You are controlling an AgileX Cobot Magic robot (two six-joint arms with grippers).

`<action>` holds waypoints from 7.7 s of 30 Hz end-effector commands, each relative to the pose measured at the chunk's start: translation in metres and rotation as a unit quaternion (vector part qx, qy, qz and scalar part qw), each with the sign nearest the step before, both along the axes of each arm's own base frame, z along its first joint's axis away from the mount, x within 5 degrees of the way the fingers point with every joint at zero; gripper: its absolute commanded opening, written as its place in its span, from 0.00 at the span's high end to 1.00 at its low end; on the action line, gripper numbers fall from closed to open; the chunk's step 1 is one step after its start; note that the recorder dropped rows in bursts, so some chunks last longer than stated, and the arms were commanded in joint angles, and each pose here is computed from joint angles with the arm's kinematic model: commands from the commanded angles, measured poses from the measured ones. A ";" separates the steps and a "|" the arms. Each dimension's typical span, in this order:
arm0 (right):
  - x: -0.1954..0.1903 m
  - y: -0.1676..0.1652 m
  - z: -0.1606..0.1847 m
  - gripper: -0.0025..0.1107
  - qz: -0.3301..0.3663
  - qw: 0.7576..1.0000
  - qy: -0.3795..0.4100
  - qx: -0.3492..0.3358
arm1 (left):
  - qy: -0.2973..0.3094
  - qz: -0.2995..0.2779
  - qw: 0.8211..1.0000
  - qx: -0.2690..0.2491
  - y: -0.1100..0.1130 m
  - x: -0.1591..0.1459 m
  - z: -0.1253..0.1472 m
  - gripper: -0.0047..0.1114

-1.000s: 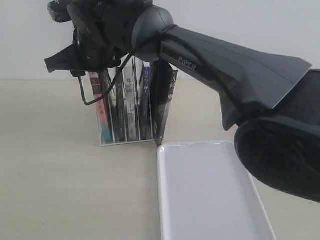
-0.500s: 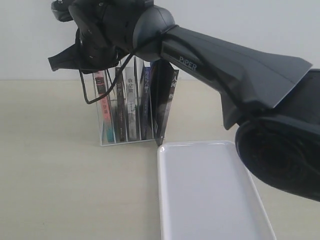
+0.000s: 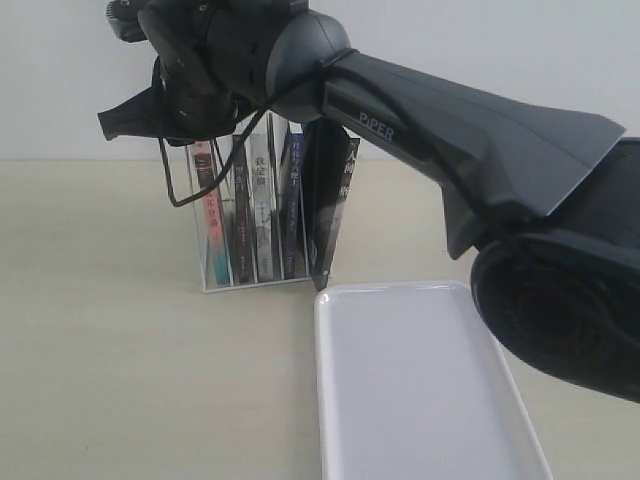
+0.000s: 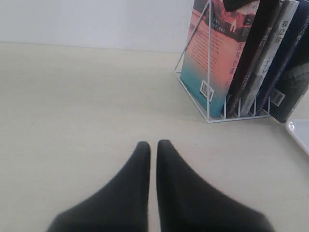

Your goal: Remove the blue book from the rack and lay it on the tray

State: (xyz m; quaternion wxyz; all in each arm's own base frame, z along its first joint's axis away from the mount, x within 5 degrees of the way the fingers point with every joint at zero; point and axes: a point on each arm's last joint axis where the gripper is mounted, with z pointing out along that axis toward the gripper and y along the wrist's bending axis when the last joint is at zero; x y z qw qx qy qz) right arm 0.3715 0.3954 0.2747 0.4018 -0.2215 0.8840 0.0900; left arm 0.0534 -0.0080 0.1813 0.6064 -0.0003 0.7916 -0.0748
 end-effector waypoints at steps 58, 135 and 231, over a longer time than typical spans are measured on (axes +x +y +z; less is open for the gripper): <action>-0.032 -0.053 0.132 0.98 -0.051 0.992 -0.075 0.093 | -0.006 0.002 1.000 -0.001 0.000 0.000 0.002 0.92; -0.008 -0.028 0.072 0.52 -0.055 0.995 -0.063 0.050 | -0.006 0.002 1.000 -0.001 0.000 0.000 0.002 0.92; 0.020 -0.092 0.069 0.98 -0.050 0.997 0.043 -0.042 | -0.006 0.002 1.000 -0.001 0.000 0.000 0.002 0.92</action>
